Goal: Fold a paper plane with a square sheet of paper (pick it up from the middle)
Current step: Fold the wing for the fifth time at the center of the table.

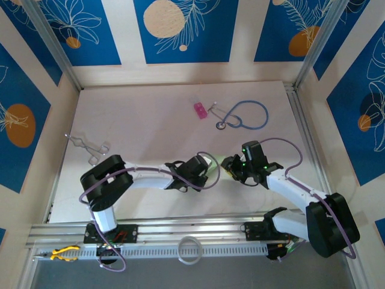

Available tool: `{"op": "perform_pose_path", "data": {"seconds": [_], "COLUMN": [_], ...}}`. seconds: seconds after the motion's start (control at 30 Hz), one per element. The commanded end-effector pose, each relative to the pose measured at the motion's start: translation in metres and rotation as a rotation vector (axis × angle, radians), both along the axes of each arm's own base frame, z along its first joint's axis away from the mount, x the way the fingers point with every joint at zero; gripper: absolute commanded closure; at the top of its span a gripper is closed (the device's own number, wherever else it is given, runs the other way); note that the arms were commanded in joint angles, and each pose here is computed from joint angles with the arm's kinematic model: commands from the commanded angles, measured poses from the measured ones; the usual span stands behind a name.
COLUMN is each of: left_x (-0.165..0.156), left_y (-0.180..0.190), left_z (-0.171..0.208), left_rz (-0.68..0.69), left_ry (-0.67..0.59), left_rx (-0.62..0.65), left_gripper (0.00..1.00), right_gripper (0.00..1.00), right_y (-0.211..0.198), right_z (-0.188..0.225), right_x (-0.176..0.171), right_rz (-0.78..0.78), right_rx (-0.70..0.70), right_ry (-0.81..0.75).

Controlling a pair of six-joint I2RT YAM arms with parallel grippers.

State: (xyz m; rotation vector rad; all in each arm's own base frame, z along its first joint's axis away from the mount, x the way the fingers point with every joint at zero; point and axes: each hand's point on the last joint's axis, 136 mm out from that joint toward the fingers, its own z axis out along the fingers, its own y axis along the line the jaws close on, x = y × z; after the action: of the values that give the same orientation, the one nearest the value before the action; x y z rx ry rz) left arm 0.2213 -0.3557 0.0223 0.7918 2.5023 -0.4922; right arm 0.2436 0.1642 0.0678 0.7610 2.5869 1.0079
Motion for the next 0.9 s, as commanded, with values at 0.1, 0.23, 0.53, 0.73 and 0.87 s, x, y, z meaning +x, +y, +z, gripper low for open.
{"op": "perform_pose_path", "data": {"seconds": [0.1,0.23,0.53,0.73,0.87], "left_x": [-0.004,0.002,0.010,0.007,0.005], "left_y": [-0.010,-0.012,-0.009,-0.010,-0.012], "left_z": [0.005,0.009,0.009,-0.002,-0.007], "left_rz": [-0.003,0.014,0.025,0.019,0.017], "left_ry": [0.191,0.283,0.395,0.444,0.467], "left_rx": [-0.210,-0.326,-0.413,-0.393,-0.380], "left_gripper": [0.94,0.95,0.95,0.94,0.94], "right_gripper": [0.65,0.67,0.73,0.87,0.95], "right_y": [0.014,0.019,0.033,0.046,0.049], "right_z": [0.005,0.005,0.003,0.001,-0.003], "right_x": [0.001,0.002,0.003,0.008,0.015], "right_rz": [0.099,0.129,0.208,0.248,0.238], "right_rx": [0.046,0.048,0.054,0.073,0.082], "right_ry": [-0.065,-0.084,-0.107,-0.109,-0.107]}}
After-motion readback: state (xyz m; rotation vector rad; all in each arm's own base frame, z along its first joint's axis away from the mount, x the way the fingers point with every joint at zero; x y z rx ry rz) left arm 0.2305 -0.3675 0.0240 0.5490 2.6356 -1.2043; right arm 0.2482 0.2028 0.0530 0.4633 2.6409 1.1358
